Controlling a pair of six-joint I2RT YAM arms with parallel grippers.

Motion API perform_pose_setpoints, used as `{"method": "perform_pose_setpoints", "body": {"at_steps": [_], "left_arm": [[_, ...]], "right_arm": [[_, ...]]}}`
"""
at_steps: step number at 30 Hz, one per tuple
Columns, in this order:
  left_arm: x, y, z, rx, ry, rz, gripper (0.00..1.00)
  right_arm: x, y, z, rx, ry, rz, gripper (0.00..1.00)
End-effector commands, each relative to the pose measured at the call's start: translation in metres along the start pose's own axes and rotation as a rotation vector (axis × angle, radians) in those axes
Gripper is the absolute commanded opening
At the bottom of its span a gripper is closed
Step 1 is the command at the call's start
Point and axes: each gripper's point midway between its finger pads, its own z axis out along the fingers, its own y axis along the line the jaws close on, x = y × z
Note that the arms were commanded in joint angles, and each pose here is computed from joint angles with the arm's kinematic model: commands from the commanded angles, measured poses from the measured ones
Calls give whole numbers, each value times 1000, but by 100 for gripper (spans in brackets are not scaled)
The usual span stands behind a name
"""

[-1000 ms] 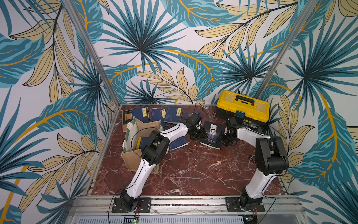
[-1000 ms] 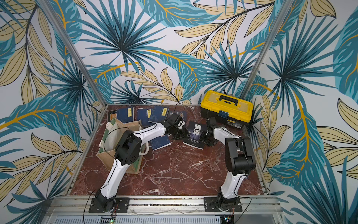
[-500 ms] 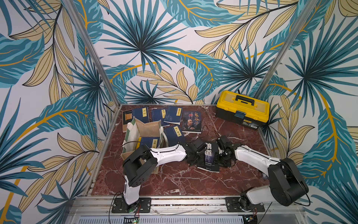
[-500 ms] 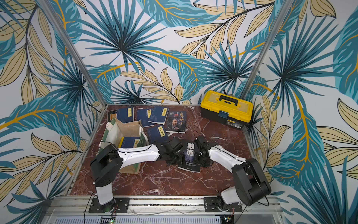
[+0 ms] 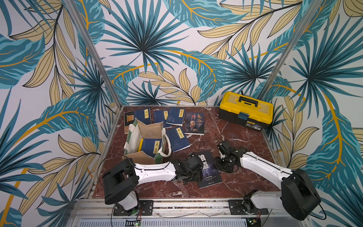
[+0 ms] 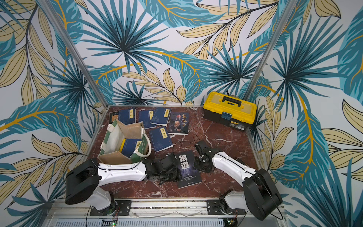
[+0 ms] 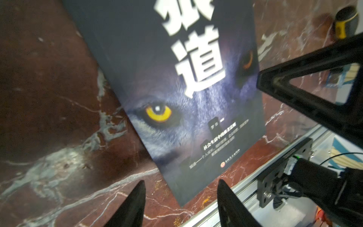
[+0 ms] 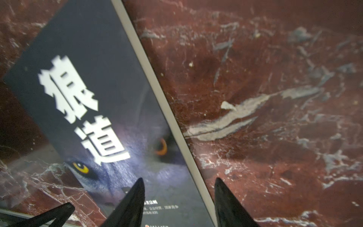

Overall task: Put the books into the canvas bag
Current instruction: Move the book to the center of the board, then pick up the book from the center of the board.

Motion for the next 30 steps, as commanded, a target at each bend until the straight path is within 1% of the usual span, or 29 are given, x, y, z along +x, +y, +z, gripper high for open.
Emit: {"method": "perform_pose_setpoints", "body": {"at_steps": [1,5,12,17,22,24,26,30], "left_arm": [[-9,13,3,22,-67,-117,60],[-7,20,6,101,-90,-221,60],[-6,21,9,197,-94,-297,61],[-14,20,16,279,-88,-305,61],[-24,-5,8,387,-91,-243,60],[-27,-15,2,424,-87,-217,58],[-31,-26,-7,469,-93,-191,54],[-37,-37,-23,513,-122,-161,45]], "right_arm": [[-10,-3,8,50,-5,-44,58],[-11,4,27,36,43,-45,53],[-1,6,42,-7,72,-15,41],[9,9,53,-51,111,7,34],[19,12,63,-101,139,51,33],[22,13,64,-117,144,58,33],[25,15,64,-133,152,62,34],[25,15,62,-135,154,61,41]]}}
